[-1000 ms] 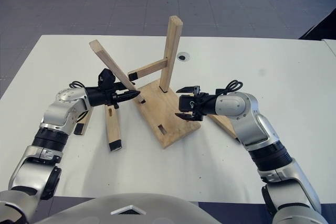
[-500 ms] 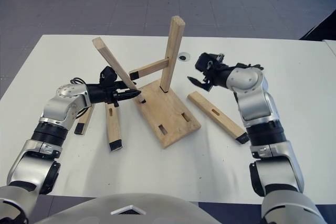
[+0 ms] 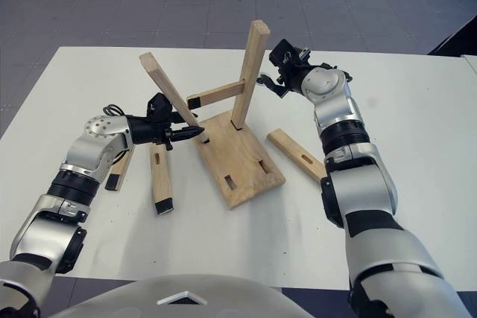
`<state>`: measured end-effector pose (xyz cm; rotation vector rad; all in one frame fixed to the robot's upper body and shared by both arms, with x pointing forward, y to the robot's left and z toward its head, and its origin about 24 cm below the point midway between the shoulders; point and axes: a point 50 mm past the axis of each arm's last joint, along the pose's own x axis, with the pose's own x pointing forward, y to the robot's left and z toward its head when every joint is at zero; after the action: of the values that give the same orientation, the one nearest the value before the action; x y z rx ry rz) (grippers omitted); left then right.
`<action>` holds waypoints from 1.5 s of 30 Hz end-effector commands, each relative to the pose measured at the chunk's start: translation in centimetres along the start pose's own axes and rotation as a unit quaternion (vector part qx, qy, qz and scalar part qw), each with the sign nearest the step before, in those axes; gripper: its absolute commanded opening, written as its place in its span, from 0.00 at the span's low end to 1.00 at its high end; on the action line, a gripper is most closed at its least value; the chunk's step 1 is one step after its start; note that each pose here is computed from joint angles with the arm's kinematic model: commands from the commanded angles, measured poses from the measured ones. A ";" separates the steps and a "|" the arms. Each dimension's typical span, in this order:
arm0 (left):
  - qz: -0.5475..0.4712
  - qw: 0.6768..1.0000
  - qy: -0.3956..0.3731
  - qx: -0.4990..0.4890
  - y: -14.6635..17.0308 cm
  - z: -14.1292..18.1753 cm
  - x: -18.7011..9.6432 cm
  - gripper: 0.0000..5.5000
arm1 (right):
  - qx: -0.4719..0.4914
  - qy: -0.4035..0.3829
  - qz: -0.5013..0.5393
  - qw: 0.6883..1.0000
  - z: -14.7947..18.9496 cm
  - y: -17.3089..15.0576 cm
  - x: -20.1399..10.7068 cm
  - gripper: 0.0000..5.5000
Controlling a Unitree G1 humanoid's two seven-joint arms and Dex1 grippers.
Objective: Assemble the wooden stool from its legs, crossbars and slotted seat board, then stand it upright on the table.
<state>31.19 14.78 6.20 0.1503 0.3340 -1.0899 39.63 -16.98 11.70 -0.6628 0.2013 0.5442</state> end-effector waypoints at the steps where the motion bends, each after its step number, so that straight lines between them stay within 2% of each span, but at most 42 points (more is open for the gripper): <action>1: 0.012 0.980 0.156 -0.125 -1.8 -7.9 -1.6 0.38 | -0.014 -0.001 0.004 1.000 0.3 -0.4 0.0 0.70; 10: -0.021 0.973 0.130 -0.189 -3.1 -7.9 -1.3 0.37 | -0.018 0.007 0.020 1.000 -0.2 0.3 0.2 0.70; 16: -0.023 0.979 0.162 -0.119 -3.1 -7.8 -1.3 0.37 | -0.020 0.005 0.025 0.999 -0.2 0.4 0.3 0.70; 32: -0.017 0.974 0.207 -0.094 -2.1 -8.0 -1.3 0.37 | -0.024 -0.031 0.059 0.998 0.9 1.7 0.4 0.70; 38: -0.023 0.972 0.216 -0.089 -2.2 -8.2 -1.4 0.37 | -0.044 -0.005 0.023 0.999 0.3 0.3 -0.2 0.70; 45: -0.022 0.973 0.210 -0.089 -2.2 -8.1 -1.2 0.37 | -0.046 0.060 -0.053 0.996 -1.6 -2.2 -0.9 0.70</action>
<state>31.06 14.50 6.33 0.1409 0.4087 -1.1284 39.37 -18.63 10.37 -0.7573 0.2647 0.4803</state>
